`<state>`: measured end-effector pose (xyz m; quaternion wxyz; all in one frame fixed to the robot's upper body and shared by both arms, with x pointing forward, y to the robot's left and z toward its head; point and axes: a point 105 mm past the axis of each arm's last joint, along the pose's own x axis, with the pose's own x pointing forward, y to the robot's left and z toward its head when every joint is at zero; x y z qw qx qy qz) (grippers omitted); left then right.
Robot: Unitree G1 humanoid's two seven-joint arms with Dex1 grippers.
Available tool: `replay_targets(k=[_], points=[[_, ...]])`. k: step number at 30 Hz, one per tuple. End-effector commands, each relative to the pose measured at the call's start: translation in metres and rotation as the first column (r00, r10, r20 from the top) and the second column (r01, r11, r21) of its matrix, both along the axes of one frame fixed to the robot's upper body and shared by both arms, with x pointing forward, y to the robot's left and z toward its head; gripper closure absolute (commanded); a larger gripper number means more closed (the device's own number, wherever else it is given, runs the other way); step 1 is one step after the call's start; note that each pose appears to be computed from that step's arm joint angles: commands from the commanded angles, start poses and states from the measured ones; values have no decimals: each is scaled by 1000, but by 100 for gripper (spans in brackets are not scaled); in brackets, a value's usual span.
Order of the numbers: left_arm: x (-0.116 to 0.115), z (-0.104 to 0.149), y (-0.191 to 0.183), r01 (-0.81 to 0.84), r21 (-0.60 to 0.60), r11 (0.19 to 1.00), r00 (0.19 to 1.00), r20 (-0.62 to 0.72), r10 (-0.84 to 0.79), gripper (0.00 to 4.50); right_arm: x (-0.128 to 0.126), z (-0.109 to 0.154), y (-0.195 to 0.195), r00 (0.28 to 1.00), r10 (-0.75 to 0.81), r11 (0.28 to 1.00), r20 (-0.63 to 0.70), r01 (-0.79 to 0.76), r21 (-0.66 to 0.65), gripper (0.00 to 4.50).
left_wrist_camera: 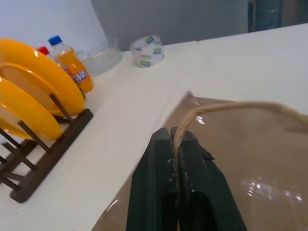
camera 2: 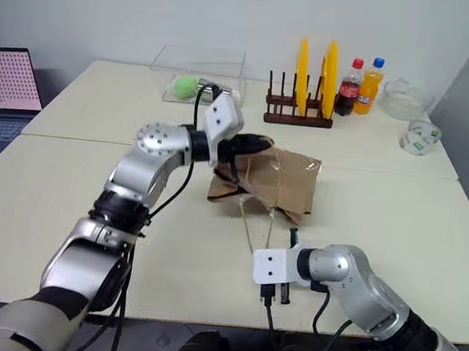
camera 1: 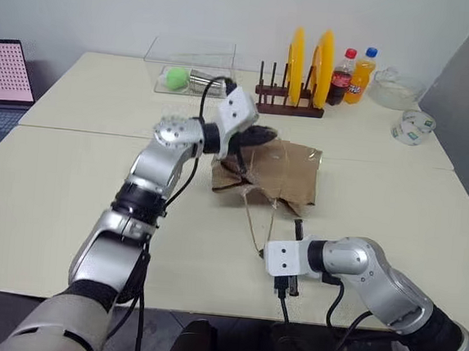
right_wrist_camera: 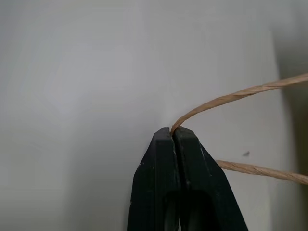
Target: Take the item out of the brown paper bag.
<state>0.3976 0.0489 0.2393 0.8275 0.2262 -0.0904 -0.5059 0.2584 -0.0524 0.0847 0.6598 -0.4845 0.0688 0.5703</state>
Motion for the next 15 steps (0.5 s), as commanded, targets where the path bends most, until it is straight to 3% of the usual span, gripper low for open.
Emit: replay_targets(k=[1, 15], points=[[11, 44, 10, -67, -70, 995, 991, 110, 75, 450, -17, -22, -1, 994, 63, 995, -86, -69, -66, 447], [24, 78, 13, -116, -118, 986, 974, 179, 136, 450, -21, -34, -18, 993, 69, 986, -99, -83, -145, 447]])
